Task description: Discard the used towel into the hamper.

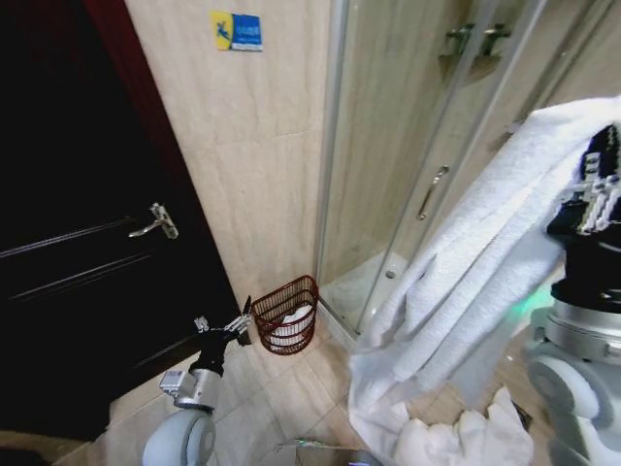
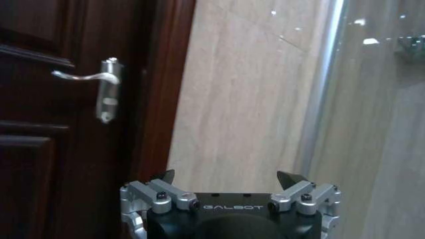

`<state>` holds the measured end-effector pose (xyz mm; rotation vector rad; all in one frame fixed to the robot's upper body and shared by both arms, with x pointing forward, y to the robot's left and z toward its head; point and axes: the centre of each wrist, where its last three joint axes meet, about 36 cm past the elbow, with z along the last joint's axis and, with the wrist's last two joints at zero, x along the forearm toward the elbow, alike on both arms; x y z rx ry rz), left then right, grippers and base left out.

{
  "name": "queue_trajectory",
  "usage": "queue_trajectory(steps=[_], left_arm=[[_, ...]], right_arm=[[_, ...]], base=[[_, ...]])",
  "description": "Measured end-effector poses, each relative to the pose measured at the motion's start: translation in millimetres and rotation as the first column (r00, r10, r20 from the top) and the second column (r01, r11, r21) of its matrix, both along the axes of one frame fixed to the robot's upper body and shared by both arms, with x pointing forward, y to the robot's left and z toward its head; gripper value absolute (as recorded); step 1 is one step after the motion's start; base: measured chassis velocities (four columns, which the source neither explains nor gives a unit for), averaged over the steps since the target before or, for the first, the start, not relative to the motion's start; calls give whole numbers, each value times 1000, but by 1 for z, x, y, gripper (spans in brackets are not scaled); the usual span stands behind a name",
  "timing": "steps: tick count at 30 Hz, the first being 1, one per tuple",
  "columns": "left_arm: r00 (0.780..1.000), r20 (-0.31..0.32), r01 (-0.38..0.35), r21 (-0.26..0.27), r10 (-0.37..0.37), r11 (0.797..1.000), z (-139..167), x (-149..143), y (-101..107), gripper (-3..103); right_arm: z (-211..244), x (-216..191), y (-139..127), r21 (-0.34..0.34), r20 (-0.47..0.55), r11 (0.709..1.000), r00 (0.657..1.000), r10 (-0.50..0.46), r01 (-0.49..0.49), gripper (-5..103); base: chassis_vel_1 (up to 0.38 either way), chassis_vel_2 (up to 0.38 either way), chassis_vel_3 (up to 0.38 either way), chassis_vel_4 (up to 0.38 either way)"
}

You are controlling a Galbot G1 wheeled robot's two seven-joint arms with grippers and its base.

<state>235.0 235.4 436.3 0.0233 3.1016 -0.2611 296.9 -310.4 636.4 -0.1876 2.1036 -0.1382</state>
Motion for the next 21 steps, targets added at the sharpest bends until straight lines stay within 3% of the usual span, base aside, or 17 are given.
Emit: queue_trajectory(steps=[21], left_arm=[[1000,0,0,0,0,1000,0,0,0,100]], right_arm=[[6,15,-16,-9,28,1000,1000,-4,4,6]], base=[[106,117,117,113]])
